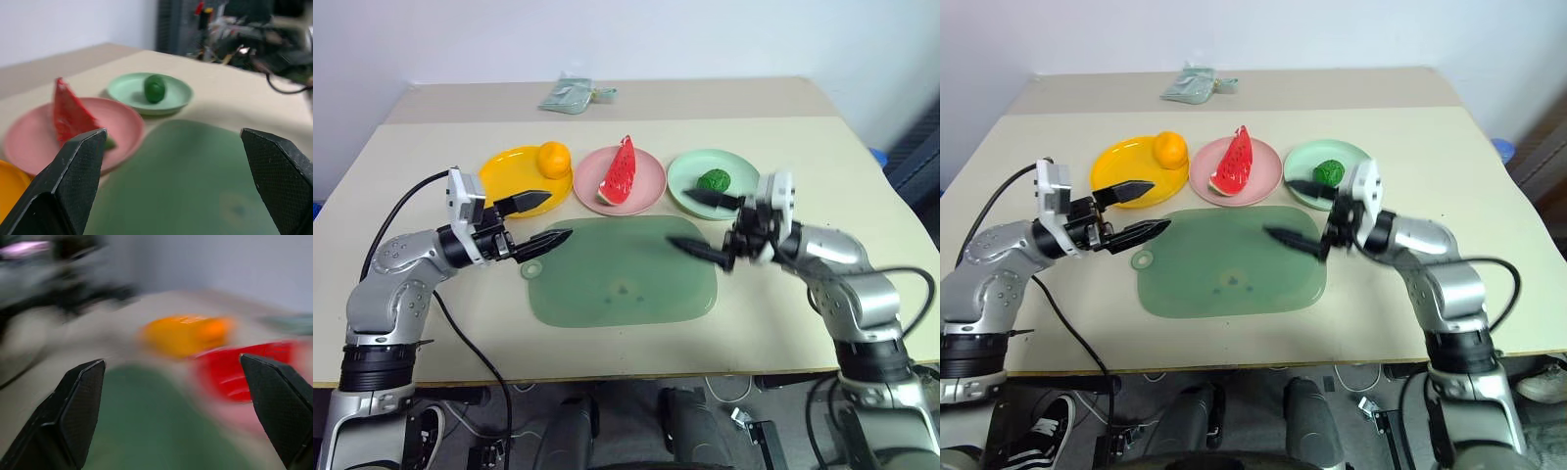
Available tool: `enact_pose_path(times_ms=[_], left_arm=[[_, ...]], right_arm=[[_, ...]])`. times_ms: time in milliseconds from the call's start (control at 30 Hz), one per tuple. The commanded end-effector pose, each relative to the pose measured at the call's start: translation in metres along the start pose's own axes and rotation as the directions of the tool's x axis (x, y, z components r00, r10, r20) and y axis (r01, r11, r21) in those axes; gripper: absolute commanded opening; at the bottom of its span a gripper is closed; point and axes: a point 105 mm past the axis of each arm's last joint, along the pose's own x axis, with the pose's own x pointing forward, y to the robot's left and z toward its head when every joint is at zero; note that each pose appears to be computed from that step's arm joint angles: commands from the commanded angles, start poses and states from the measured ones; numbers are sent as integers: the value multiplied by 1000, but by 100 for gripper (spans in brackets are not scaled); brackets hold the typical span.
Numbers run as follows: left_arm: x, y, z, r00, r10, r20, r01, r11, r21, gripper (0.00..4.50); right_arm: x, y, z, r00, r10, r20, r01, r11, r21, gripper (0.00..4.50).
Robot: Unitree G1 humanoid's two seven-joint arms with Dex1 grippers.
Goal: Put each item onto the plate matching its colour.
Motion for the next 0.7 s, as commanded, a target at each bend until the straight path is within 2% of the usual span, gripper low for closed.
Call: enact_pose_path(times_ms=[33,167,267,700], left_arm=[[-8,-9,8,999,-51,-16,52,998,21,450],[-15,-15,-10,992,-79,-103,78,997,-14,450],[-11,-19,-13,990,-92,-107,94,996,10,450],[6,-11,-25,987,-147,-70,148,989,18,450]], right_arm=[[-10,36,1,984,171,-50,-172,985,-21,447],[-25,52,-9,963,231,-136,-238,970,-42,447],[-35,51,-12,959,228,-167,-239,970,-45,447],[-38,53,-9,973,145,-180,-158,986,-61,447]])
